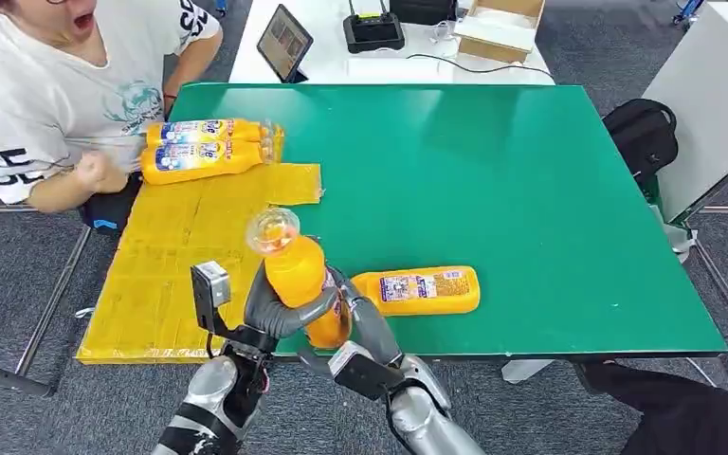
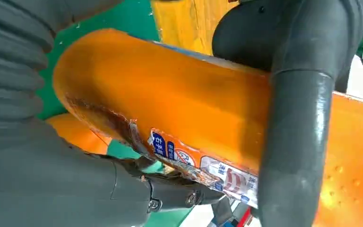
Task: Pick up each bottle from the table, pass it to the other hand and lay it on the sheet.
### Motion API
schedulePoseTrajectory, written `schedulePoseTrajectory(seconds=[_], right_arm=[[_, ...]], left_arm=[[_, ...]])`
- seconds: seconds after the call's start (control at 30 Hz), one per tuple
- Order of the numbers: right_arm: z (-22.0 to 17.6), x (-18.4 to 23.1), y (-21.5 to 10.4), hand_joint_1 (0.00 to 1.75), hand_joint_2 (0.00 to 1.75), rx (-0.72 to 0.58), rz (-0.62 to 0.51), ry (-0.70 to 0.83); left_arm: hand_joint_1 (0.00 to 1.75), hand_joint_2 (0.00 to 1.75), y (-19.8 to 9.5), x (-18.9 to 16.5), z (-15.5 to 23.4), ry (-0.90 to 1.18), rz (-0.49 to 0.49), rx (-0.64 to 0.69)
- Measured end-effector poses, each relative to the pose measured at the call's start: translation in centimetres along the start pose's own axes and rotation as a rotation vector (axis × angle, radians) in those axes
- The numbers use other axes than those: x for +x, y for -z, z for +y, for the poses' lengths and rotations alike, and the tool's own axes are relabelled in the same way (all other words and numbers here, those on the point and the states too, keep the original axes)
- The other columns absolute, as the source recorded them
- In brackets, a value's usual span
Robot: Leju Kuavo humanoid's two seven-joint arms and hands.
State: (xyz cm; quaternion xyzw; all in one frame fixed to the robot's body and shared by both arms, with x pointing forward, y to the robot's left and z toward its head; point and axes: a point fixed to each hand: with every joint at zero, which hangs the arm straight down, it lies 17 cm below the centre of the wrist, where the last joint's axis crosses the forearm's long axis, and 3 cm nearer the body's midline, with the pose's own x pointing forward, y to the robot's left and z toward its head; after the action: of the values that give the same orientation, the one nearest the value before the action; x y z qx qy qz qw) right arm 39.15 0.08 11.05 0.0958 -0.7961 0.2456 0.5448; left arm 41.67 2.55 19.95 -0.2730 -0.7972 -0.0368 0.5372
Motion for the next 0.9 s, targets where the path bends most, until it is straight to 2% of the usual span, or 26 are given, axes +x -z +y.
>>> schedulePoseTrajectory(seconds=[0.2,0.3,0.53,0.67,0.9], right_arm=[[-0.9,1.6,0.9,0.0,0.0,-0.025,-0.027,0.044],[-1.3,2.7,1.1,0.0,0.0,-0.039,-0.057,0.057],[-2.9,5.2,1.7,0.0,0.0,-0.104,-0.118,0.083],[-4.1,6.7,2.2,0.0,0.0,-0.155,-0.161,0.086],[-5.9,8.9,2.5,0.0,0.0,-0.228,-0.222,0.09]], left_arm=[[1.75,1.75,1.0,1.7,0.7,0.125,-0.069,0.028],[1.75,1.75,1.9,2.9,2.5,0.217,-0.108,0.082],[1.75,1.75,3.6,6.9,7.2,0.598,-0.244,0.222],[1.75,1.75,4.2,8.5,10.2,0.776,-0.287,0.306],[1.75,1.75,5.4,7.2,13.9,1.124,-0.238,0.325]])
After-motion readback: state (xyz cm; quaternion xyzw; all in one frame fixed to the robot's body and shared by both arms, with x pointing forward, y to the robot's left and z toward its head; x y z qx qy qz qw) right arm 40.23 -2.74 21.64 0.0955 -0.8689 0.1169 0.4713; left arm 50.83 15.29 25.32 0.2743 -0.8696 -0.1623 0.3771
